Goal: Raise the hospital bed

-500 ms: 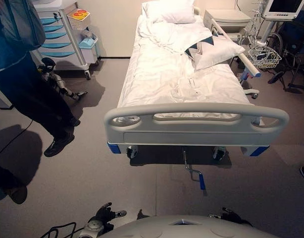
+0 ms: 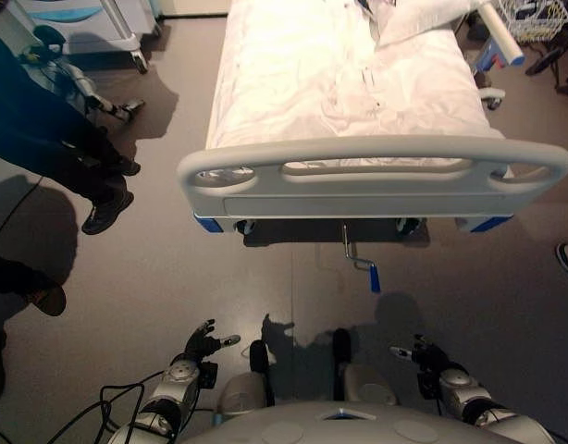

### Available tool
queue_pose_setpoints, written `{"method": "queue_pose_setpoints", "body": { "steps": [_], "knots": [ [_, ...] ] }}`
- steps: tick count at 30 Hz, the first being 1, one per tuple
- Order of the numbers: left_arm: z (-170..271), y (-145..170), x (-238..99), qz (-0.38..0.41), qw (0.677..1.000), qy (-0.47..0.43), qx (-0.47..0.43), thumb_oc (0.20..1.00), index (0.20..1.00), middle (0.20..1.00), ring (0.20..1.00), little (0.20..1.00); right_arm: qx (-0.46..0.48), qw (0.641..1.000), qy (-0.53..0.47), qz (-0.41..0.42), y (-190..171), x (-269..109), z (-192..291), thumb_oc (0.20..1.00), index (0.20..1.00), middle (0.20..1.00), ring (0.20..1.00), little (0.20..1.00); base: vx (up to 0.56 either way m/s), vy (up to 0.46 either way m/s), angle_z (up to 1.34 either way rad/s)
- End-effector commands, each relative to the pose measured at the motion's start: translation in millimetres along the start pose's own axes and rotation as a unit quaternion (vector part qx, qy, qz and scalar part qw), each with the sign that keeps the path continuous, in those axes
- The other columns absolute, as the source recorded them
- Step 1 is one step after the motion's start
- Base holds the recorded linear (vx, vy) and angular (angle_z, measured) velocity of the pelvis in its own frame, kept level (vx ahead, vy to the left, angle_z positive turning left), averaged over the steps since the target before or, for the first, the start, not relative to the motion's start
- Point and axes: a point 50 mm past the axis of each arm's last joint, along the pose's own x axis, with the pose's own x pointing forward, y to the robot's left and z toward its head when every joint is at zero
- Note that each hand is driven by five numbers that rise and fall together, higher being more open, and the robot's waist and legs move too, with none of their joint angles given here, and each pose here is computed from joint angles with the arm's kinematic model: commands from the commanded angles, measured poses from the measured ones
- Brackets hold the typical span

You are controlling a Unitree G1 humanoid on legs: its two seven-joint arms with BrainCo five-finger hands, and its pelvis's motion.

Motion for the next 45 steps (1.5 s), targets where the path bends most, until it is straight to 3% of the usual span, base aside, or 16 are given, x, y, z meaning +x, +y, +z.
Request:
{"method": "queue_pose_setpoints", "body": {
  "steps": [1, 8, 16, 17, 18, 19, 20, 21, 22, 26, 29, 35, 45],
  "knots": [
    [38, 10, 3, 0.018, 0.995, -0.087, -0.042, 1.0, 1.0, 1.0, 1.0, 1.0, 0.024, 0.997, -0.079, -0.012, -5, 2, 34, 1.0, 1.0, 1.0, 1.0, 1.0, -0.13, -0.027, -0.13],
    [94, 18, -12, 0.013, 0.973, -0.221, -0.063, 1.0, 1.0, 1.0, 1.0, 1.0, 0.062, 0.979, -0.194, -0.019, -11, -7, 81, 1.0, 1.0, 1.0, 1.0, 1.0, -0.11, -0.024, -0.08],
    [164, 35, -54, 0.012, 0.917, -0.393, -0.064, 1.0, 1.0, 1.0, 1.0, 1.0, 0.155, 0.929, -0.334, -0.035, -30, -36, 128, 1.0, 1.0, 1.0, 1.0, 1.0, -0.07, -0.023, 0.03],
    [174, 16, -46, -0.022, 0.92, -0.39, -0.043, 1.0, 1.0, 1.0, 1.0, 1.0, 0.176, 0.925, -0.327, -0.078, -46, -20, 168, 1.0, 1.0, 1.0, 1.0, 1.0, -0.04, -0.043, -0.01],
    [185, 12, -48, -0.026, 0.913, -0.405, -0.034, 1.0, 1.0, 1.0, 1.0, 1.0, 0.18, 0.916, -0.355, -0.053, -24, -23, 191, 1.0, 1.0, 1.0, 1.0, 1.0, -0.03, -0.014, 0.0],
    [191, 10, -55, -0.026, 0.903, -0.428, -0.038, 1.0, 1.0, 1.0, 1.0, 1.0, 0.169, 0.917, -0.36, -0.04, -11, -25, 185, 1.0, 1.0, 1.0, 1.0, 1.0, -0.03, 0.016, 0.1],
    [199, 6, -59, -0.037, 0.896, -0.44, -0.039, 1.0, 1.0, 1.0, 1.0, 1.0, 0.175, 0.899, -0.399, -0.047, -13, -33, 220, 1.0, 1.0, 1.0, 1.0, 1.0, 0.0, 0.027, 0.15],
    [199, 6, -59, -0.037, 0.896, -0.44, -0.039, 1.0, 1.0, 1.0, 1.0, 1.0, 0.175, 0.899, -0.399, -0.047, -13, -33, 221, 1.0, 1.0, 1.0, 1.0, 1.0, 0.01, 0.04, 0.22],
    [210, 9, -72, -0.046, 0.881, -0.471, -0.028, 1.0, 1.0, 1.0, 1.0, 1.0, 0.163, 0.865, -0.474, -0.026, -8, -60, 263, 1.0, 1.0, 1.0, 1.0, 1.0, 0.0, 0.054, 0.17],
    [217, 6, -92, -0.09, 0.861, -0.5, -0.012, 1.0, 1.0, 1.0, 1.0, 1.0, 0.163, 0.822, -0.546, -0.002, -9, -92, 302, 1.0, 1.0, 1.0, 1.0, 1.0, 0.0, 0.023, 0.08],
    [219, 7, -102, -0.1, 0.853, -0.512, -0.003, 1.0, 1.0, 1.0, 1.0, 1.0, 0.157, 0.811, -0.564, 0.004, -11, -103, 316, 1.0, 1.0, 1.0, 1.0, 1.0, 0.0, 0.006, 0.09],
    [225, 2, -117, -0.121, 0.838, -0.533, -0.002, 1.0, 1.0, 1.0, 1.0, 1.0, 0.139, 0.811, -0.568, -0.014, -14, -111, 351, 1.0, 1.0, 1.0, 1.0, 1.0, 0.0, 0.022, 0.06],
    [242, -16, -137, -0.17, 0.803, -0.571, 0.007, 1.0, 1.0, 1.0, 1.0, 1.0, 0.143, 0.871, -0.462, -0.092, -48, -85, 368, 1.0, 1.0, 1.0, 1.0, 1.0, 0.0, 0.007, 0.01]
  ]
}}
